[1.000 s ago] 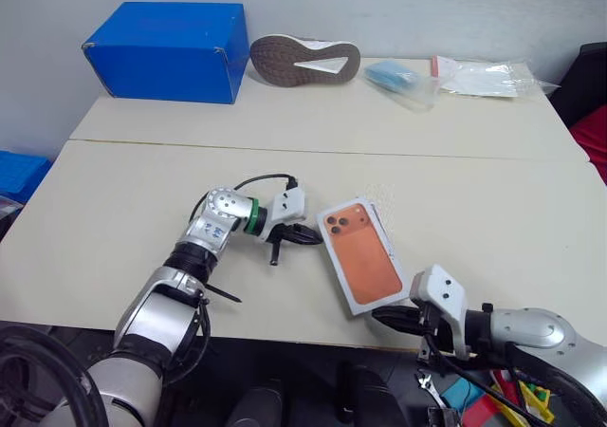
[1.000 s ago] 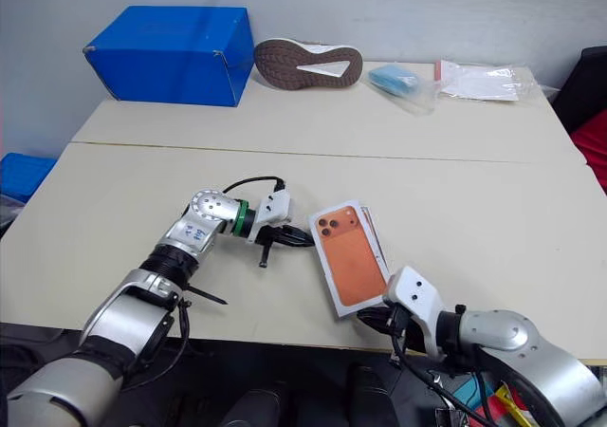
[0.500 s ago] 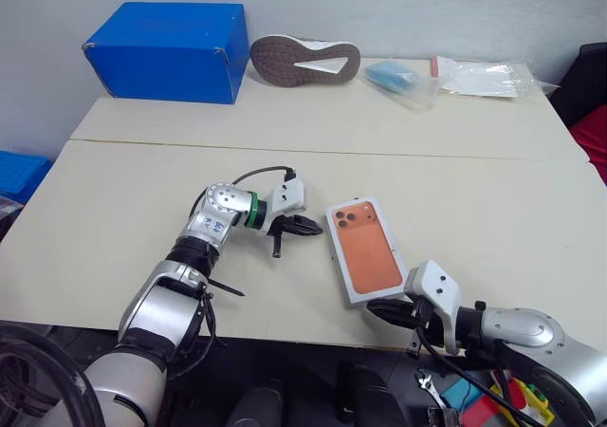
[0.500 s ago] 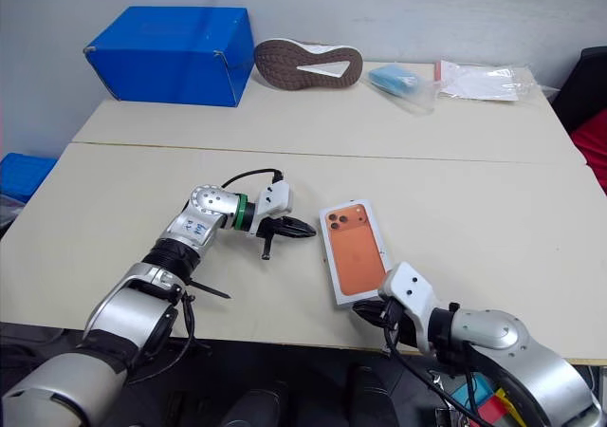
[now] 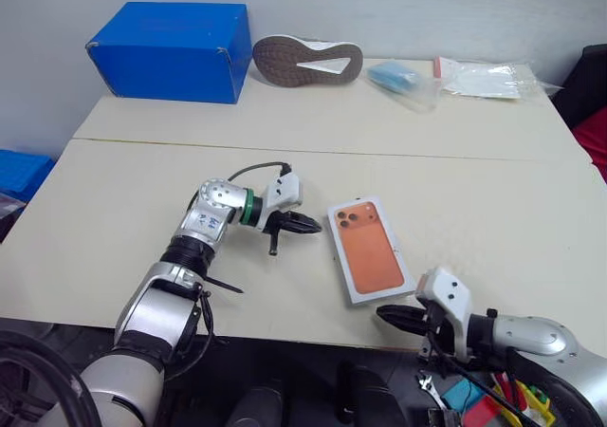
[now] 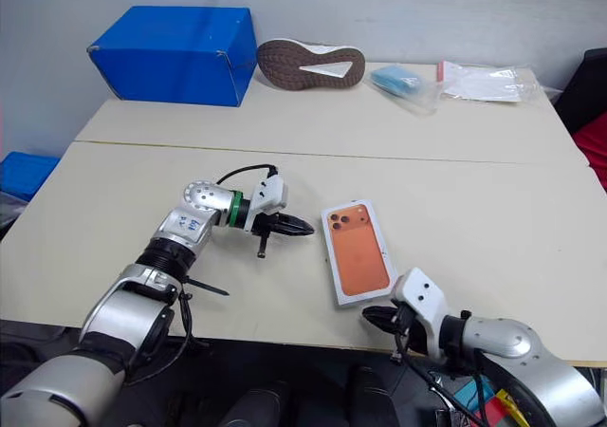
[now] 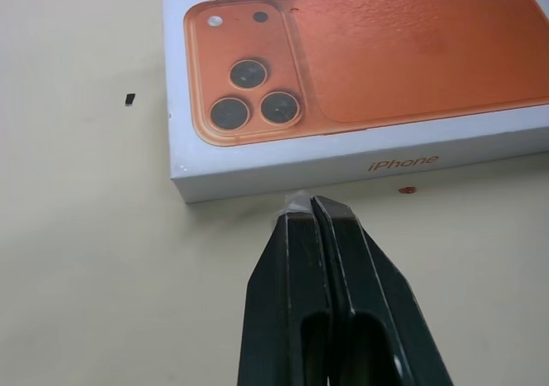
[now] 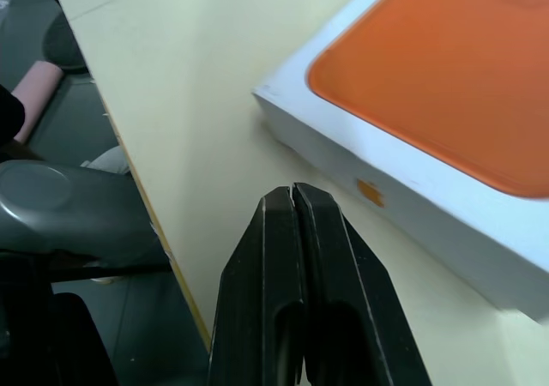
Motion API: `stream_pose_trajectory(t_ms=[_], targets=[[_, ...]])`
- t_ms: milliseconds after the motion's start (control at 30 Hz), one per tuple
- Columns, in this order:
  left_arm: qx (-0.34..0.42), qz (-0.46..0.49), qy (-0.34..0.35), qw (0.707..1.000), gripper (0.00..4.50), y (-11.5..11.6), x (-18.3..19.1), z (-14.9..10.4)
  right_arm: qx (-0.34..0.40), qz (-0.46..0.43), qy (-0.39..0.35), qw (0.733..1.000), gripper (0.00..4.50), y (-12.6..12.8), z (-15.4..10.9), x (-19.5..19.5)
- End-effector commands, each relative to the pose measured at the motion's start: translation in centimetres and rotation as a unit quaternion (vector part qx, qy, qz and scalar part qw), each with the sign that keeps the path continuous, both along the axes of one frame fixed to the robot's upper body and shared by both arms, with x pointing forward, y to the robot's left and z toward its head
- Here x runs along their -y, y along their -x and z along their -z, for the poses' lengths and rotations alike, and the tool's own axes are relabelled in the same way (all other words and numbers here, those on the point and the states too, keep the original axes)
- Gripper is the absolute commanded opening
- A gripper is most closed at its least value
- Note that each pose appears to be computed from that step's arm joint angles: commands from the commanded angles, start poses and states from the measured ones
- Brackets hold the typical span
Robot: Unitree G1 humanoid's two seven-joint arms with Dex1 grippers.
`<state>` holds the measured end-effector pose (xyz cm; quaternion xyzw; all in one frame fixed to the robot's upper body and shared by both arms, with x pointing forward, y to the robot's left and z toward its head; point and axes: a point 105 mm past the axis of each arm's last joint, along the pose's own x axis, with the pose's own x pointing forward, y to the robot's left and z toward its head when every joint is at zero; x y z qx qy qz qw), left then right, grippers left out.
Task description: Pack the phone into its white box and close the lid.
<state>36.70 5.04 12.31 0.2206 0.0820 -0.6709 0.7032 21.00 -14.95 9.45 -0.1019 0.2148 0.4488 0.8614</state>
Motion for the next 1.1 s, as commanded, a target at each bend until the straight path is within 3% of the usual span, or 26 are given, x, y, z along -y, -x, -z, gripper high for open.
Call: stream_pose_trajectory(t_ms=[33, 500, 667, 800, 1100], targets=[[0.016, 0.010, -0.024, 1.000, 0.00, -0.2, 1.3, 0.2, 0.015, -0.005, -0.005, 1.000, 0.03, -0.1, -1.0, 0.2], [0.019, 0.030, -0.005, 0.999, 0.00, -0.5, 3.2, -0.8, 0.023, 0.029, 0.011, 0.999, 0.03, -0.8, -1.4, 2.3], [0.013, 0.032, 0.006, 0.999, 0.00, -0.4, 2.0, -1.5, 0.025, 0.003, -0.043, 0.999, 0.03, 0.0, -4.1, 1.9], [-0.009, 0.049, 0.027, 0.998, 0.00, 0.2, 1.2, -2.6, 0.054, 0.036, -0.089, 0.994, 0.03, -1.4, -6.1, 1.9], [-0.021, 0.064, 0.036, 0.997, 0.00, 1.2, 2.3, -2.5, 0.036, 0.100, -0.016, 0.994, 0.03, -3.9, -1.4, 2.6]])
